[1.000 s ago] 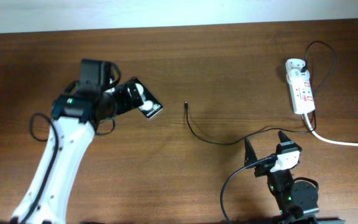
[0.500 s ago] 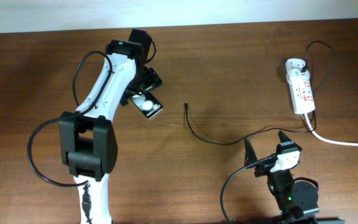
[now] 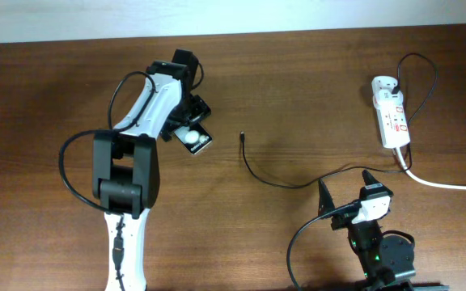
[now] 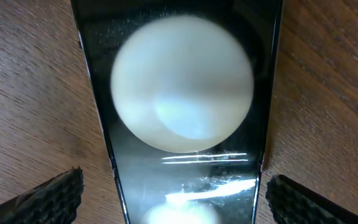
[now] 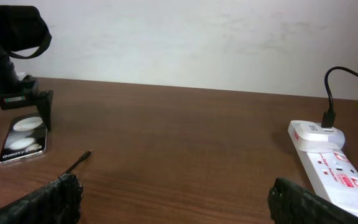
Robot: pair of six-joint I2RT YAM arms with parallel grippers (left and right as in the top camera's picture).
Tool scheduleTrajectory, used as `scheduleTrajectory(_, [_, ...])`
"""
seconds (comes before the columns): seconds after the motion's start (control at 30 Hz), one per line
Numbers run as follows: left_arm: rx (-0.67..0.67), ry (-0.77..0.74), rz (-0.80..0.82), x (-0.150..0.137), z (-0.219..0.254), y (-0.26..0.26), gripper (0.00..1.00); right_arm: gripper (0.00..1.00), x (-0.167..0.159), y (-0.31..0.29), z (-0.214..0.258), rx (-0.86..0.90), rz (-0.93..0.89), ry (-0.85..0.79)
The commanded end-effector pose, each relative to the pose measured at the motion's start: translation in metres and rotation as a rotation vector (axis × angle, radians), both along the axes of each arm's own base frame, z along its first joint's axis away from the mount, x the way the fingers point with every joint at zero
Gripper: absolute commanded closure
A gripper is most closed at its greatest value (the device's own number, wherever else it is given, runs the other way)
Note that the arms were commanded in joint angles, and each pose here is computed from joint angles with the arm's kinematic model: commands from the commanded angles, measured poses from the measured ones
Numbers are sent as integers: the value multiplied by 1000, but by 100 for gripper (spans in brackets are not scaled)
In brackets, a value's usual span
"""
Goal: Plug charger to phone and switch on socket
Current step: 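Move the left gripper over the black phone and grasp it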
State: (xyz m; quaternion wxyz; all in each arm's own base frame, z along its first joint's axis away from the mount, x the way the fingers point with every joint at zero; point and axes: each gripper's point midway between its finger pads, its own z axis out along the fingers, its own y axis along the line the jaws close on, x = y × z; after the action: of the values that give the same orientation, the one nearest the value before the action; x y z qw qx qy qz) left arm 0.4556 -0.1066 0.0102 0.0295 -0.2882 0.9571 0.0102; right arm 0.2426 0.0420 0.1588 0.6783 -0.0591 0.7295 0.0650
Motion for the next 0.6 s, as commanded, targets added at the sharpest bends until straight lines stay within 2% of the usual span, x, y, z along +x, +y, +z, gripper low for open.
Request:
scheduleTrajectory(0.0, [-6, 59, 15, -4, -26, 0, 1, 1, 0, 0, -2, -6, 3, 0])
scheduleTrajectory(0.33, [1, 108, 18, -11, -51, 1, 1, 1, 0, 0, -2, -6, 3, 0])
scheduleTrajectory(0.57, [1, 111, 96, -8, -51, 17, 1, 1, 0, 0, -2, -6, 3, 0])
